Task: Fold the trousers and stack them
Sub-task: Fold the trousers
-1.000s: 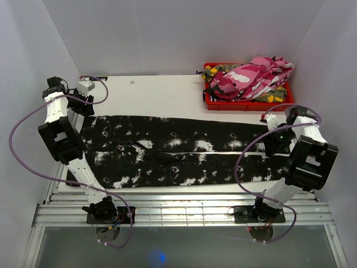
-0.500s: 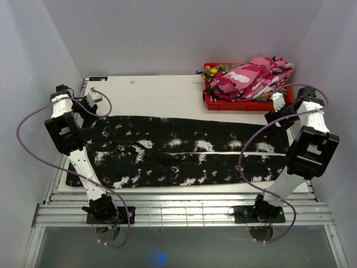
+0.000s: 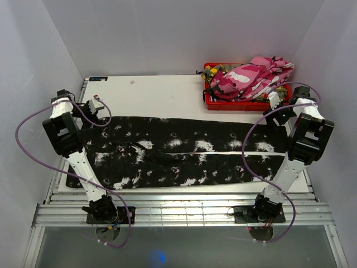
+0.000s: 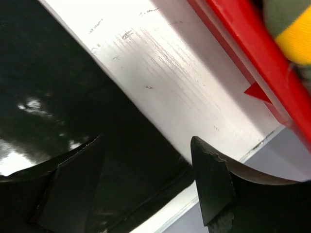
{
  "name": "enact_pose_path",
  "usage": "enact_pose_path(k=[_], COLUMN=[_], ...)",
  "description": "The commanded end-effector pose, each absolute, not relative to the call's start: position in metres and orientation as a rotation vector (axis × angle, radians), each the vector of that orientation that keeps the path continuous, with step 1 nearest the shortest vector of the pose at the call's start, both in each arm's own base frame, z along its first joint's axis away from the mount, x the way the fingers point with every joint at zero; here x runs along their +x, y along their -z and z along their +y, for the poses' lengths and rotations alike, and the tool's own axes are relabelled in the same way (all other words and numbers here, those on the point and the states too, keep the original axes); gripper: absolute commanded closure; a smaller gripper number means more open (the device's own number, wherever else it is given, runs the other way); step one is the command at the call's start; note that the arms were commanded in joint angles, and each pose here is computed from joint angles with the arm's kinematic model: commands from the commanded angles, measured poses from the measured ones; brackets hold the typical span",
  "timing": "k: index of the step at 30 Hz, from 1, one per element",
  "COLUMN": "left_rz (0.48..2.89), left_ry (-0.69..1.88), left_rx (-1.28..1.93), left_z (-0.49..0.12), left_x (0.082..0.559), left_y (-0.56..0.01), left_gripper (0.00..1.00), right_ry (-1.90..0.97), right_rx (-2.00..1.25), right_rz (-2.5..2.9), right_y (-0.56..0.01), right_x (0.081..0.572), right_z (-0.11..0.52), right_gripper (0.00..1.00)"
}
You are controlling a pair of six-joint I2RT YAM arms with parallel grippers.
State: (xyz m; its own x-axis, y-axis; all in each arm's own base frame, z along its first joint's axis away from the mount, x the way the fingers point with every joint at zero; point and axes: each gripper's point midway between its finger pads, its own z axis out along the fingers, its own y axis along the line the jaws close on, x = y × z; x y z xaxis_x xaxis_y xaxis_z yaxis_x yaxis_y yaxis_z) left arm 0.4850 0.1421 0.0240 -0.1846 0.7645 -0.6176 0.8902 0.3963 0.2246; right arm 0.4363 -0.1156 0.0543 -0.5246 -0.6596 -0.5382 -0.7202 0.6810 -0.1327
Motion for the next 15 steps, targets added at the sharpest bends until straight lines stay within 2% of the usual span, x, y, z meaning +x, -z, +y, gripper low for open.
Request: enact_pose_path(k=[1,8,11,12,14,15], left_rz=[2.117,2.13,2.151,2.156,2.165,2.167], left_ry=[0.394,0.416,0.427,0.434,0.452,0.456], left_rx=[1.444,1.454,1.444,1.442,1.417,1.403], left_z=[0.134,0.132,0.132,0.132,0.13,0.129], left_x=[0.443,0.438,0.435,0.434,0.434,0.435], left_y=[0.009,0.014,0.015,0.015,0.011,0.009], left_gripper=[0.84,0.91,0.97,1.0,1.0,1.0], right_ry=[-0.082,-0.084,-0.099,-0.099,-0.098,-0.092], right_rx=[-1.186,-1.323,-1.372,-1.403,-1.42,-1.419], right_rz=[2.239,2.279,2.302,2.293,2.29,2.285], right_y=[-0.052,0.003,0.015,0.017,0.013,0.009], right_x=[0.455,0.442,0.432,0.429,0.423,0.423], right_z=[-0.12,-0.127,-0.127,-0.127,-0.126,-0.126], right_gripper=[0.25,0.25,0.44,0.55,0.69,0.89])
